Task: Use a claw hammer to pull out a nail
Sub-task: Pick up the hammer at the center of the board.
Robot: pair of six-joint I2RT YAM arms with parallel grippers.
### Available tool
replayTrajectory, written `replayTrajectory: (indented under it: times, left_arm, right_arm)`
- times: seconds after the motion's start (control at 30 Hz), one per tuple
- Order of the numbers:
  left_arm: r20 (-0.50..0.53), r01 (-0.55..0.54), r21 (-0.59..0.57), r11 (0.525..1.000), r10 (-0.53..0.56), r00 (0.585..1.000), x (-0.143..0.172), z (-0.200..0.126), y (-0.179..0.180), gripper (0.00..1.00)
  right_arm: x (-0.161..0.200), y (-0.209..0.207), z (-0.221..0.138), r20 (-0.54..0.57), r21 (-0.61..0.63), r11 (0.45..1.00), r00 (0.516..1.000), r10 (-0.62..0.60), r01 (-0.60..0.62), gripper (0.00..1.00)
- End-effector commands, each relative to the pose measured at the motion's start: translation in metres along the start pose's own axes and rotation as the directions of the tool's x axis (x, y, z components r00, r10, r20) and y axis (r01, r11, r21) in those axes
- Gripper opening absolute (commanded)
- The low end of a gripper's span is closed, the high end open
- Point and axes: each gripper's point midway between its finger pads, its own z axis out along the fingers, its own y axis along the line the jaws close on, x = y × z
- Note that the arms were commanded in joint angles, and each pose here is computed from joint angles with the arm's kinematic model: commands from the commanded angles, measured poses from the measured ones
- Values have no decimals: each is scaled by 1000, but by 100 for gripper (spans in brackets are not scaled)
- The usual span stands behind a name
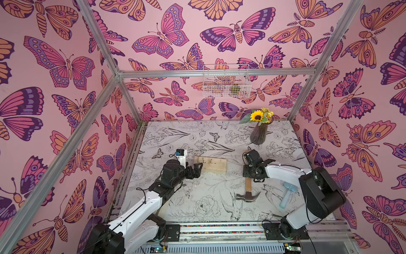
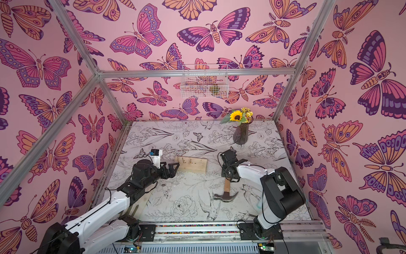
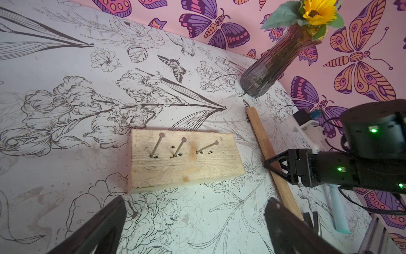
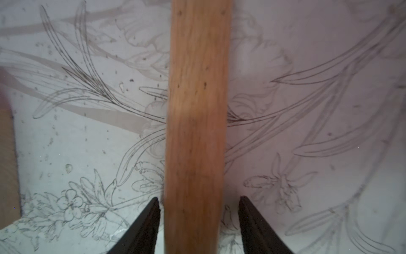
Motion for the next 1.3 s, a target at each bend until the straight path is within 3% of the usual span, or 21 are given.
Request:
replayTrajectory:
  times: [0.0, 0.17, 0.27, 0.37, 0.47, 0.53, 1.0, 1.17, 1.27]
  left_arm:
    - [-3, -37, 18, 999, 37, 999, 2, 3, -3, 100]
    - [-26, -23, 49, 999, 24, 999, 0, 11, -10, 98]
    - [-27, -6, 83, 997, 8, 1000, -5, 17, -17, 97]
    - [-26, 11, 117, 993, -8, 1000, -13, 24, -27, 93]
    - [-41, 10, 156, 988, -3, 999, -15, 37, -43, 93]
    - [-32, -2, 200, 980, 8, 999, -18, 46, -58, 93]
    - [-117, 1, 401, 916, 49, 992, 3, 130, -131, 88]
    - [-139, 33, 463, 886, 36, 990, 9, 154, -146, 80]
    - [-155, 49, 509, 859, 36, 987, 10, 163, -155, 69]
  right_arm:
    - [11, 0, 11, -55, 0, 1000, 998, 14, -14, 53]
    - [14, -1, 17, -48, 29, 999, 998, -35, 37, 27]
    - [9, 18, 9, 9, -23, 992, 992, -124, 124, 13]
    - [-1, 46, -10, 135, -91, 968, 966, -219, 233, 6]
    - [-9, 79, -46, 327, -156, 912, 891, -315, 380, 0]
    - [-10, 91, -60, 396, -194, 885, 859, -324, 423, 0]
    - [1, 99, -99, 606, -360, 791, 769, -205, 495, 0]
    - [7, 98, -106, 633, -382, 765, 750, -193, 519, 0]
    - [9, 97, -109, 644, -390, 754, 741, -188, 529, 0]
